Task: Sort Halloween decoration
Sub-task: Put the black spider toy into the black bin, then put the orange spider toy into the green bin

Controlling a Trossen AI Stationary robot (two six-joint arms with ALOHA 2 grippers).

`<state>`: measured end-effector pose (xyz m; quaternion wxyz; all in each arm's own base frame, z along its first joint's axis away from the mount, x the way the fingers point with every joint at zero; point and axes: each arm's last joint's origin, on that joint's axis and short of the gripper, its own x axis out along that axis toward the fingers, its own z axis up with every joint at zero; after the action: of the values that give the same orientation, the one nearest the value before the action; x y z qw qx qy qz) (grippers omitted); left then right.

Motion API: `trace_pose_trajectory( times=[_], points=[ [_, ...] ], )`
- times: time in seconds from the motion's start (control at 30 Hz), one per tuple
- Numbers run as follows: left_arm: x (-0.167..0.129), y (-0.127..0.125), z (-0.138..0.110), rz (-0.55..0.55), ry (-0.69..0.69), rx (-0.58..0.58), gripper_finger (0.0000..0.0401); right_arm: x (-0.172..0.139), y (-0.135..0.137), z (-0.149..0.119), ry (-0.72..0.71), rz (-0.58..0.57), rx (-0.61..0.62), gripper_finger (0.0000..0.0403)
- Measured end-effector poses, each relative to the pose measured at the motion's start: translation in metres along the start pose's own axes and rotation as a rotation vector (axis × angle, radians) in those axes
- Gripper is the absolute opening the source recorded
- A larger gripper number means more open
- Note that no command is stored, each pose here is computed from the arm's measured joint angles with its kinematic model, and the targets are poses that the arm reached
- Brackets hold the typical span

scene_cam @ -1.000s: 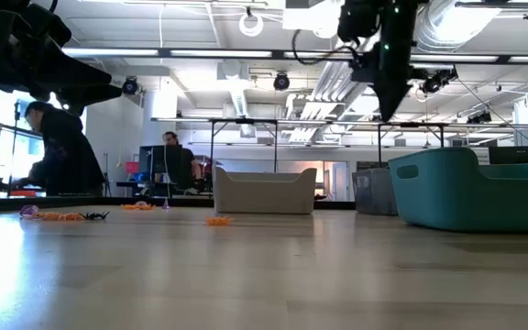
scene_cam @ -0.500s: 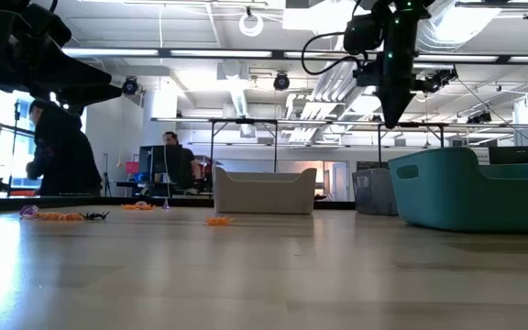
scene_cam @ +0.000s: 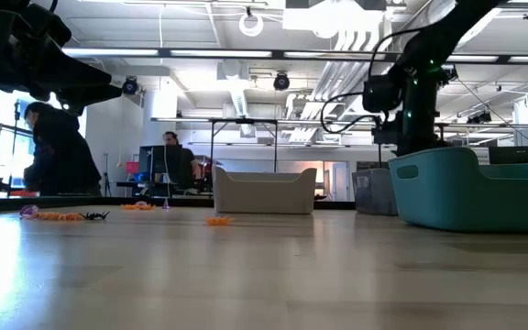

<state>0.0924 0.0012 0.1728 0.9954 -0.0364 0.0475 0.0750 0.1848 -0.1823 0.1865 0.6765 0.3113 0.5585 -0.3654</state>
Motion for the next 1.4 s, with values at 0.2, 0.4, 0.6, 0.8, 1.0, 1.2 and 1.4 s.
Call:
trace_pose_trajectory(
  times=[0.2, 0.4, 0.6, 0.8, 1.0, 1.2, 1.4],
  points=[
    [0.000, 0.000, 0.000, 0.000, 0.000, 0.000, 0.0186, 0.014, -0.005, -0.005, -0.026, 0.006, 0.009, 0.0004],
    [0.000, 0.000, 0.000, 0.000, 0.000, 0.000, 0.0186, 0.019, -0.005, -0.006, -0.050, 0.010, 0.004, 0.0004],
    [0.000, 0.000, 0.000, 0.000, 0.000, 0.000, 0.0186, 0.019, -0.005, -0.005, -0.070, 0.014, -0.017, 0.0021],
    [0.000, 0.000, 0.000, 0.000, 0.000, 0.000, 0.0186, 0.019, -0.005, -0.005, -0.070, 0.014, -0.029, 0.0073],
    [0.000, 0.000, 0.000, 0.000, 0.000, 0.000, 0.0186, 0.019, -0.005, -0.005, -0.070, 0.014, -0.031, 0.0111],
    [0.000, 0.000, 0.000, 0.000, 0.000, 0.000, 0.0186, 0.019, -0.005, -0.005, -0.063, 0.012, -0.024, 0.0121],
    [0.000, 0.000, 0.000, 0.000, 0.000, 0.000, 0.0186, -0.004, -0.001, 0.002, 0.001, -0.016, -0.041, 0.0122]
  ],
)
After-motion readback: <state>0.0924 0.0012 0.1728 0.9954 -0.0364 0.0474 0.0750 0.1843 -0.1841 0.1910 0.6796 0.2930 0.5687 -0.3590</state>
